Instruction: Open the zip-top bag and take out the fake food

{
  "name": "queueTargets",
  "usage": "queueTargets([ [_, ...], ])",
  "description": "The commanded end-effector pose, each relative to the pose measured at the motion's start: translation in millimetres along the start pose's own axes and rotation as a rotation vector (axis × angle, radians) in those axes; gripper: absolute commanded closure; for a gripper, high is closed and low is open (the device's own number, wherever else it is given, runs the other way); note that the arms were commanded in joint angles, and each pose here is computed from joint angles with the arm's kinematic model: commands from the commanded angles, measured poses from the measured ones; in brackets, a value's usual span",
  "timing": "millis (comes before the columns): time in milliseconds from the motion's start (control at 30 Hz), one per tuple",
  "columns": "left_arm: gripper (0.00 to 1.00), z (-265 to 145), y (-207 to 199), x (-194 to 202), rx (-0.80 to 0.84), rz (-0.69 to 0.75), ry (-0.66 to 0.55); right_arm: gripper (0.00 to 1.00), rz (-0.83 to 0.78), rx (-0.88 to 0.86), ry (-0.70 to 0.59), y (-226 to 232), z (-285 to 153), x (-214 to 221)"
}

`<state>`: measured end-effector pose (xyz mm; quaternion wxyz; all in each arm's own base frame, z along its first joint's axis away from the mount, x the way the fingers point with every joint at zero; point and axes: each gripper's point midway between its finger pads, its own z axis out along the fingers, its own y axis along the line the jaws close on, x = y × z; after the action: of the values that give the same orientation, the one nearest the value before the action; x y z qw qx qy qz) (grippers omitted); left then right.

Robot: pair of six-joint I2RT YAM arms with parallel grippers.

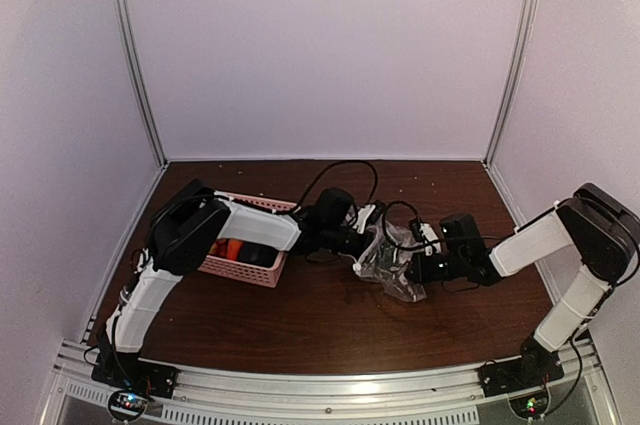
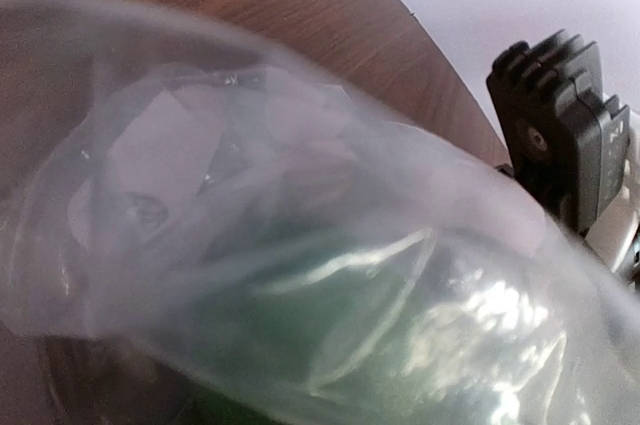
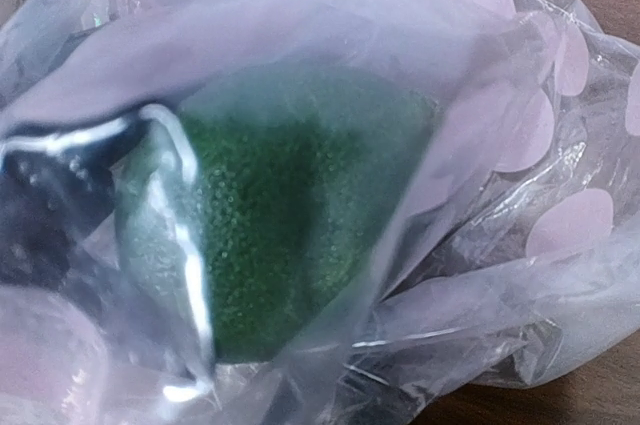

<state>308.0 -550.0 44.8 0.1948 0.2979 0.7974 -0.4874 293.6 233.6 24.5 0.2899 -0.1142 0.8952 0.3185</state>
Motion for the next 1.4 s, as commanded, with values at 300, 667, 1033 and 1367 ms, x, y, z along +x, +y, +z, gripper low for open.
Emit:
queueTargets([
  [300, 0.51, -48, -5, -23, -0.073, 0.059, -0.019, 1.00, 0.140, -0.007, -0.077, -15, -23, -6],
  [667, 0.56, -101, -13, -38, -0.146, 0.113, -0.050, 1.00, 0.253, 0.104, -0.251, -51, -69, -30],
  [1033, 0.56, -138, -26, -47, -0.165, 0.149, -0.085, 1.00, 0.327, 0.234, -0.314, -88, -94, -36],
  [1367, 0.56, -175, -29, -54, -0.192, 0.162, -0.145, 1.00, 0.342, 0.260, -0.318, -98, -96, -33],
])
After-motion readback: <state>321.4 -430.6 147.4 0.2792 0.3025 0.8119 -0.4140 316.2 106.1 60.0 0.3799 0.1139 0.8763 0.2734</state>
